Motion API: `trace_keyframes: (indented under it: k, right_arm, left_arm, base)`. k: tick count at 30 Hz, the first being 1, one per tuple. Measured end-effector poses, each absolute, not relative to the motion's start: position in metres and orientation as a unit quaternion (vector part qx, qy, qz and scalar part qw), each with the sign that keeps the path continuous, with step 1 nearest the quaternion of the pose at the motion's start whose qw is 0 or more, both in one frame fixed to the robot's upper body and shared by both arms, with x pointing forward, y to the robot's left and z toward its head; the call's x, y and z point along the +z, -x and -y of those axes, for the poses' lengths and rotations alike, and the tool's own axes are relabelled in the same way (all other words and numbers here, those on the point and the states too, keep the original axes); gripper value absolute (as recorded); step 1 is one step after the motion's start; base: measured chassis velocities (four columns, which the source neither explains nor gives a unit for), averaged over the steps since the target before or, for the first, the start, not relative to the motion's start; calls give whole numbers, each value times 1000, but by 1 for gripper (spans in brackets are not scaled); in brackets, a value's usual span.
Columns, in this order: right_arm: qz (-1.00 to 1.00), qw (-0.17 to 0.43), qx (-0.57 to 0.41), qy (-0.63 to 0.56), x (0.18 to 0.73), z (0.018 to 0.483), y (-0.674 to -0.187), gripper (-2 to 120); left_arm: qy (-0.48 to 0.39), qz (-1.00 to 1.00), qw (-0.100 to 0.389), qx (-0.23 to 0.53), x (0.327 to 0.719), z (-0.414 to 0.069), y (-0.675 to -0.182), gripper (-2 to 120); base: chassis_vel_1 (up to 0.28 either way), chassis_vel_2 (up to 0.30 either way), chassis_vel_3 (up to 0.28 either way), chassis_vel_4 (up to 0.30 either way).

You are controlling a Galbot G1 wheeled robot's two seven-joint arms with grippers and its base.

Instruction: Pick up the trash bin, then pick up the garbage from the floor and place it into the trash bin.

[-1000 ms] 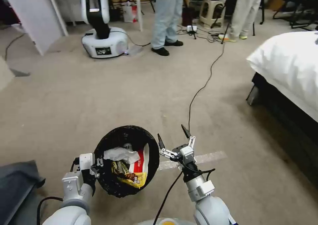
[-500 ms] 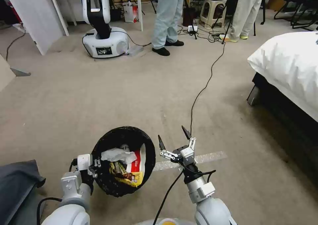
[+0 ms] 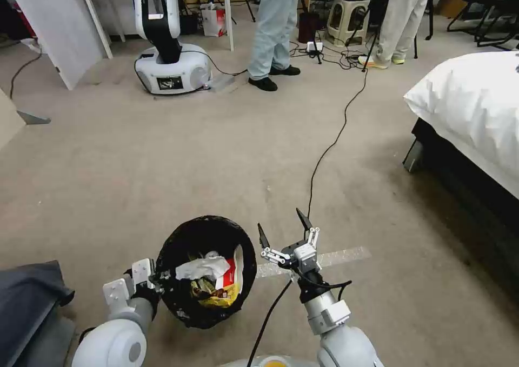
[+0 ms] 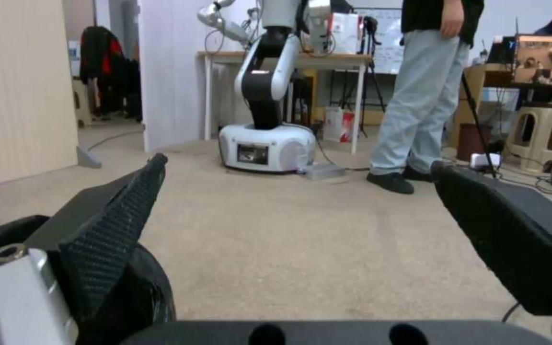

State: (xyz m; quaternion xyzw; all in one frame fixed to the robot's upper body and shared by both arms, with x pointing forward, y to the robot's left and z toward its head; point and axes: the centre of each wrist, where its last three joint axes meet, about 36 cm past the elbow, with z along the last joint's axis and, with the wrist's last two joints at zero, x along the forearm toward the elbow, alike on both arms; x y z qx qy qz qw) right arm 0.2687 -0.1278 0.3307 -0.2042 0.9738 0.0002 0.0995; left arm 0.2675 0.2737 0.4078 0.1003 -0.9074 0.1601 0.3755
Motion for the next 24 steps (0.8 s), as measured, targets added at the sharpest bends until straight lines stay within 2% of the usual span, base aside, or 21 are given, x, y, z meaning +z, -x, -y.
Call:
trace_keyframes:
  k: [10,19,21,22,24]
  right_arm:
    - [-973,97,1,209,327,126,-266,100]
    - [-972,95,-2,213,325,127,-264,100]
    - [-972,95,-3,215,324,128,-263,100]
    - [-972,95,-3,215,324,128,-263,100]
    - [-972,94,-4,216,324,128,-262,100]
  left_arm:
    - [-102,900,384,180,400,-276,-275,0]
    - [-97,902,373,195,394,-279,-280,1]
    - [-90,904,366,202,395,-279,-282,10]
    - [-90,904,366,202,395,-279,-282,10]
    - [-87,907,358,206,396,-278,-284,20]
  base:
    - [0,0,0,0]
    - [0,0,0,0]
    - [0,0,0,0]
    - [0,0,0,0]
    - [0,0,0,0]
